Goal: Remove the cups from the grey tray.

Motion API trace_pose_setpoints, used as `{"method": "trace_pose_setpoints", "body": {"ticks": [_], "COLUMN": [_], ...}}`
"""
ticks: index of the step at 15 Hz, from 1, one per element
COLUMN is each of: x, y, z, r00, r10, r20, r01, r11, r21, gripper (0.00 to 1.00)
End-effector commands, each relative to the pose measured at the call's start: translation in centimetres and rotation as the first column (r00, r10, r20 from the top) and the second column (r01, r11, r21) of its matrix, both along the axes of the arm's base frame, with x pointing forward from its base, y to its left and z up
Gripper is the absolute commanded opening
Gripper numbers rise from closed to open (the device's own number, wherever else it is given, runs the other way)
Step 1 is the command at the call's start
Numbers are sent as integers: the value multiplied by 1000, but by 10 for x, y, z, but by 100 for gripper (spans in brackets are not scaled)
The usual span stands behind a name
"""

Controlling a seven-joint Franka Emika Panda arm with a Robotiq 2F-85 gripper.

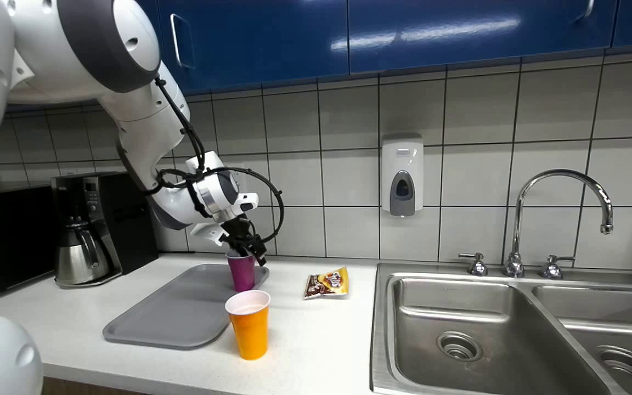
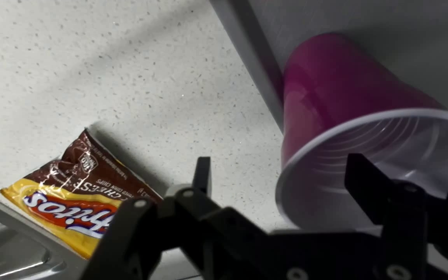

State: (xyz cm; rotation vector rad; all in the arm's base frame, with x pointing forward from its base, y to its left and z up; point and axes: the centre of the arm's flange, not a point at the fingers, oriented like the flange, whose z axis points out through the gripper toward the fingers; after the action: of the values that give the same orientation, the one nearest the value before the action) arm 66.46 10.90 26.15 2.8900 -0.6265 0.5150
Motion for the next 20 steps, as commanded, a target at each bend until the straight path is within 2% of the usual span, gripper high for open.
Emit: {"method": "trace_pose_setpoints", "body": {"ticks": [1,7,9,16,20], "x": [7,3,2,-8,-18], "y": [1,-7,-10,-13,-17], "z": [0,4,6,23,46], "r00": [999,998,998,998,997], "r10": [-33,-57,-61,-64,-68], "r20": [-3,-3,-3,13,38], "r01": [33,57,61,63,66], "r11": [999,998,998,997,996], "r21": [17,29,31,51,59], "gripper": [58,11,0,1,1]}}
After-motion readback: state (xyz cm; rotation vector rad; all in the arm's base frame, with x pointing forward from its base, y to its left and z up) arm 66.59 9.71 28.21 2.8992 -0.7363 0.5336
